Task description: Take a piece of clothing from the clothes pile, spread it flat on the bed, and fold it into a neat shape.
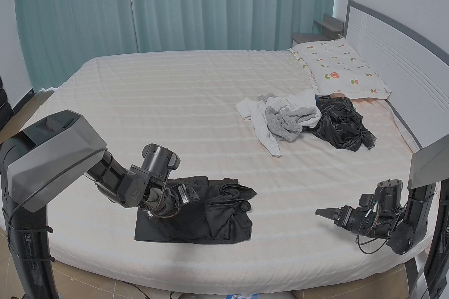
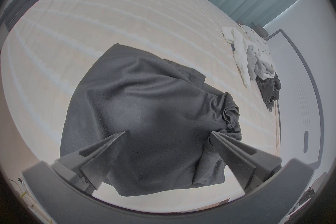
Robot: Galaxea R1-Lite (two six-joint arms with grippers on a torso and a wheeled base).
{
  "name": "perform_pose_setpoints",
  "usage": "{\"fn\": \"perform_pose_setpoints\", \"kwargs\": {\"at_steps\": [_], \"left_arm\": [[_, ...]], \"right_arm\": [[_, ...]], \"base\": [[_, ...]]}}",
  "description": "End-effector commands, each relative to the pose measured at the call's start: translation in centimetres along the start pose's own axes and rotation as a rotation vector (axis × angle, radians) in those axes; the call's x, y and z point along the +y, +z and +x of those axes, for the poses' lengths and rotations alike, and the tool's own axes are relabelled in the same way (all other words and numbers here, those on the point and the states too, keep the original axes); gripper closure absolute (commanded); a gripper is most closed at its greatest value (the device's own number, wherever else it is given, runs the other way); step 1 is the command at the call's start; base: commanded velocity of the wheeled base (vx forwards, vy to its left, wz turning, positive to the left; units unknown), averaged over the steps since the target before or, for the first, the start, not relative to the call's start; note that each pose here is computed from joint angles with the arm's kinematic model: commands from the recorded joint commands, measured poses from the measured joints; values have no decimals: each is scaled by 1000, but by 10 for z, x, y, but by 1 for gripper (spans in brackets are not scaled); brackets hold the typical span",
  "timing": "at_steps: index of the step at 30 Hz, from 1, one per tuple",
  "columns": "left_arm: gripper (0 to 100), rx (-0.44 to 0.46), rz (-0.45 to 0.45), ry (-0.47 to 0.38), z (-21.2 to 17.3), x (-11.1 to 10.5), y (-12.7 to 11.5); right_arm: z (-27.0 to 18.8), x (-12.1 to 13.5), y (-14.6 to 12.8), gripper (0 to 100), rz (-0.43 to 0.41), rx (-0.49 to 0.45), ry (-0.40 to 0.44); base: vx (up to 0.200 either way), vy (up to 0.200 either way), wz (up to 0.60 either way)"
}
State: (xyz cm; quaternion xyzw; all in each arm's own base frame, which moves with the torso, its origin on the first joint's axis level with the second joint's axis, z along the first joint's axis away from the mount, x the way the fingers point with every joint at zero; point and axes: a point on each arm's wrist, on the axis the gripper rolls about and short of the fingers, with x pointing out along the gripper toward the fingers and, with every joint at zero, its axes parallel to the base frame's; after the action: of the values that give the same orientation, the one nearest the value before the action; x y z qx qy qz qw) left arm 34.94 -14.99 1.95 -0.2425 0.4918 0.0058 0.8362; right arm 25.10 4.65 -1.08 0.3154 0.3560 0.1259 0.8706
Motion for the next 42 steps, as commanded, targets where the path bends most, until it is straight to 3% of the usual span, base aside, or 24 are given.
{"fn": "perform_pose_setpoints", "kwargs": {"at_steps": [1,10,17,22,32,42], "left_arm": [[0,-2,0,2,1,1,-2],[0,-38,13,-31,-9,-1,-3],[0,-59,53,4,-8,2,-5],[0,-68,37,7,-10,5,-2],[0,-104,-53,3,-33,31,21],[0,-98,-168,-120,-55,49,33]], "right_arm": [[1,-1,-1,0,1,4,-1],[1,0,0,0,-1,1,1],[5,4,2,0,-14,-5,18],[10,9,1,0,-29,-2,32],[43,39,1,0,-95,-45,-36],[73,72,3,0,-142,-54,-74]], "base": [[0,0,0],[-67,0,0],[0,0,0],[0,200,0],[0,200,0],[0,200,0]]}}
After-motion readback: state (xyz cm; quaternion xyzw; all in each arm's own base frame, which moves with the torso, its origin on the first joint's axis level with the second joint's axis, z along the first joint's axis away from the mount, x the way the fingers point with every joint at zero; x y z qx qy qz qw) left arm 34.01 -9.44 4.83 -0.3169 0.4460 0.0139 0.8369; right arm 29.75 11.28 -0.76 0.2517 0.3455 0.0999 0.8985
